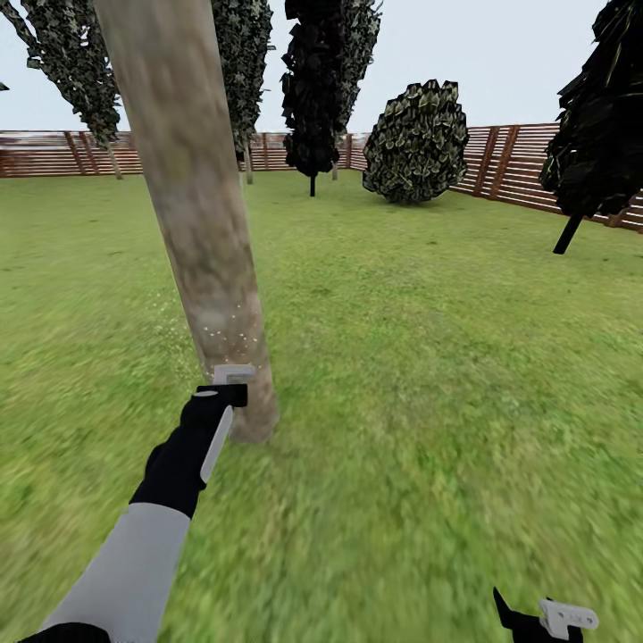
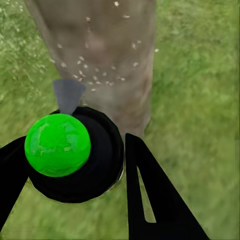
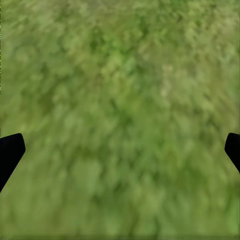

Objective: In the garden, pick up the pesticide atomizer on the floor and spray pesticide onto both trees until each tree trunk is fully covered.

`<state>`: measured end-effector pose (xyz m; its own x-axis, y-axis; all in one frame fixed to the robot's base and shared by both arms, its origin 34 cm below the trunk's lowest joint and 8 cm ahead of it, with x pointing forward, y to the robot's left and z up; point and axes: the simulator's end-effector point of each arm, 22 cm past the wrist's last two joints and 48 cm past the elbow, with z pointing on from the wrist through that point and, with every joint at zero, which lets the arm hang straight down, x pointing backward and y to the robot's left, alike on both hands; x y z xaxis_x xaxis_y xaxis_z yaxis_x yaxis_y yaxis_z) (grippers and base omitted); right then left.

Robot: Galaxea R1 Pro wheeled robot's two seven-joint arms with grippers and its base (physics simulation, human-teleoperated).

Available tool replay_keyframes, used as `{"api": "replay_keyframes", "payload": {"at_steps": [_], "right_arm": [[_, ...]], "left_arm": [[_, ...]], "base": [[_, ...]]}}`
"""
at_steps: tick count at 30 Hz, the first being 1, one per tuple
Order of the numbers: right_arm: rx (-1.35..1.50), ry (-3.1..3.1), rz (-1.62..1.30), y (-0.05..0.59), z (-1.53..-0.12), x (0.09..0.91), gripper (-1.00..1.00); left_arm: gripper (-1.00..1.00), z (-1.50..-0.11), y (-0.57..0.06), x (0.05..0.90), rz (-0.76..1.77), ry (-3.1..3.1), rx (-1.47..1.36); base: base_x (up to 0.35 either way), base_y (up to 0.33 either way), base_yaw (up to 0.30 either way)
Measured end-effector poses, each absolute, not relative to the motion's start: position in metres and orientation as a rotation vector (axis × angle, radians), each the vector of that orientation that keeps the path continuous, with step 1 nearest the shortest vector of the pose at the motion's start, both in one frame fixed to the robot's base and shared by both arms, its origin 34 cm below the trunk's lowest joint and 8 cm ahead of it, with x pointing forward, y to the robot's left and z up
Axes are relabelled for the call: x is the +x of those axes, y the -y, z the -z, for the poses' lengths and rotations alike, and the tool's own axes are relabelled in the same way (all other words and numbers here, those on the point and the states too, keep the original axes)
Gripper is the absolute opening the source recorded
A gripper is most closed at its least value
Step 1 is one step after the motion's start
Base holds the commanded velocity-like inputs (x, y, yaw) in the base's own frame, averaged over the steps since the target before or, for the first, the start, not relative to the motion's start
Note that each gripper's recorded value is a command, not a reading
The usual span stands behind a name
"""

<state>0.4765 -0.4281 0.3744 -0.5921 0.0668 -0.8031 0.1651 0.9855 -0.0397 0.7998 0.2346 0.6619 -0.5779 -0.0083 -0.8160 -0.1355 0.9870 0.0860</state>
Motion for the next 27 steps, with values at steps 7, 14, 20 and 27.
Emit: {"api": "replay_keyframes", "payload": {"at_steps": [7,14,20,27], "right_arm": [[0.161,-2.206,0.136,0.428,-0.374,0.476,1.00],[0.162,-2.205,0.136,0.428,-0.374,0.476,1.00],[0.161,-2.206,0.136,0.428,-0.374,0.476,1.00],[0.161,-2.205,0.135,0.428,-0.374,0.476,1.00]], "left_arm": [[-1.00,-0.687,-0.296,0.799,-0.216,-2.147,-0.220],[-1.00,-0.711,-0.259,0.814,-0.150,-2.135,-0.178],[-1.00,-0.748,-0.237,0.828,-0.132,-2.103,-0.140],[-1.00,-0.756,-0.294,0.818,-0.215,-2.126,-0.200]], "base": [[0.000,0.000,0.000],[0.000,0.000,0.000],[0.000,0.000,0.000],[0.000,0.000,0.000]]}}
